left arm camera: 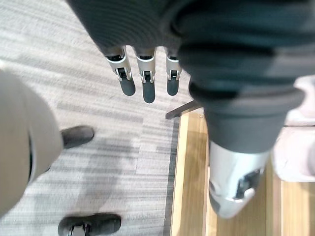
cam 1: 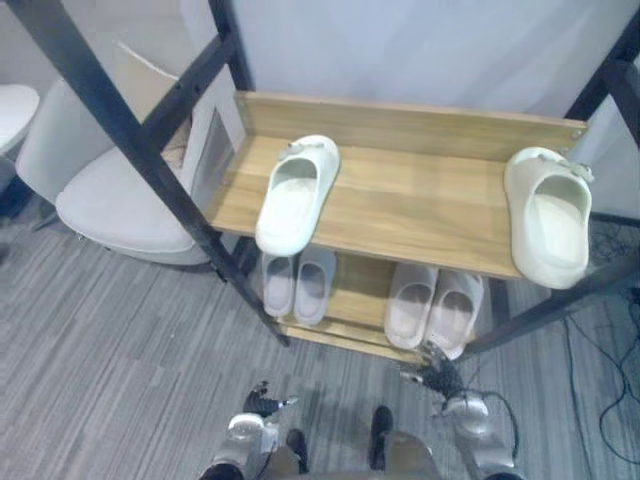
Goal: Organize the slippers on the shoe rack
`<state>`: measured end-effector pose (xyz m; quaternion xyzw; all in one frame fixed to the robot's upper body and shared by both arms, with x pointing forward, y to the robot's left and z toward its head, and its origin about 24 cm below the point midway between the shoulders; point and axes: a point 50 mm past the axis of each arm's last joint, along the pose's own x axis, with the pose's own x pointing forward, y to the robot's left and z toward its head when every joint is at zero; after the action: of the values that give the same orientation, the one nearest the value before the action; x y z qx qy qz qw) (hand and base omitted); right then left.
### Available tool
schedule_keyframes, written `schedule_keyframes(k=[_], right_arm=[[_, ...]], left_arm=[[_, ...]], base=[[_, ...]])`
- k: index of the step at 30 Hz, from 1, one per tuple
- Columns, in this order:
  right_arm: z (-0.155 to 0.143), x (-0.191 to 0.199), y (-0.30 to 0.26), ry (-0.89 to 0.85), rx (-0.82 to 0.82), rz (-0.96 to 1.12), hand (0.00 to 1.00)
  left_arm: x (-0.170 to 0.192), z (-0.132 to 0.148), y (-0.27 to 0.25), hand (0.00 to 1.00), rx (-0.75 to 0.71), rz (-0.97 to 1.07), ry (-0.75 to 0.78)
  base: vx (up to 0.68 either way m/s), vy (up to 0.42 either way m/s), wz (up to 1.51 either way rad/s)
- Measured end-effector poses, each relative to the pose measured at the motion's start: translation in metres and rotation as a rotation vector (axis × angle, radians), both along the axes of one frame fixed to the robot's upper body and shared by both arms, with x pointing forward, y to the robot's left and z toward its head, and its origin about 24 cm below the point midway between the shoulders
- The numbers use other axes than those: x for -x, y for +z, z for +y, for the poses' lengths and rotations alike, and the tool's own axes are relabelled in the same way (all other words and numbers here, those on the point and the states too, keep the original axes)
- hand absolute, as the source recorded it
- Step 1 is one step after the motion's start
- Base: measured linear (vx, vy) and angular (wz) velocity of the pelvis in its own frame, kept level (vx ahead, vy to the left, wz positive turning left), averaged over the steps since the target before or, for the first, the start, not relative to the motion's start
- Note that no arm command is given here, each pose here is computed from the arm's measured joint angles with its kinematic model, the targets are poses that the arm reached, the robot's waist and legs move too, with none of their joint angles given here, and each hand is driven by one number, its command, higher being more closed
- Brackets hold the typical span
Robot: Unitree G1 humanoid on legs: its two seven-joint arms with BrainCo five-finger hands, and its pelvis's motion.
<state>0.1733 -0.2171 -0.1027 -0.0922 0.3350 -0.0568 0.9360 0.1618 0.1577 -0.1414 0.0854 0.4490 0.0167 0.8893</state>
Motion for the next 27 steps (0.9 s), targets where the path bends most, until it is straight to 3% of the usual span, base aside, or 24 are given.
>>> schedule_keyframes(k=[6, 11, 19, 24, 27], right_arm=[[-0.011, 0.034, -0.027, -0.174, -0.057, 0.158, 0.0], [-0.017, 0.053, -0.035, -0.253, -0.08, 0.207, 0.0], [-0.023, 0.078, -0.042, -0.308, -0.077, 0.273, 0.0], [-0.027, 0.084, -0.043, -0.325, -0.07, 0.275, 0.0], [-0.027, 0.09, -0.043, -0.327, -0.067, 0.283, 0.0]], left_arm=[[-0.007, -0.012, 0.005, 0.0, 0.009, -0.037, -0.13], [-0.029, -0.053, 0.032, 0.0, 0.085, -0.215, -0.402], [-0.037, -0.131, 0.128, 0.0, 0.449, -0.622, -0.738], [-0.036, -0.141, 0.206, 0.0, 0.722, -0.927, -0.727], [-0.035, -0.138, 0.232, 0.0, 0.784, -1.037, -0.694]], base=[[-0.03, 0.026, -0.05], [-0.04, 0.011, -0.02], [0.0, 0.008, 0.01], [0.01, 0.003, 0.0], [0.0, 0.0, 0.0]])
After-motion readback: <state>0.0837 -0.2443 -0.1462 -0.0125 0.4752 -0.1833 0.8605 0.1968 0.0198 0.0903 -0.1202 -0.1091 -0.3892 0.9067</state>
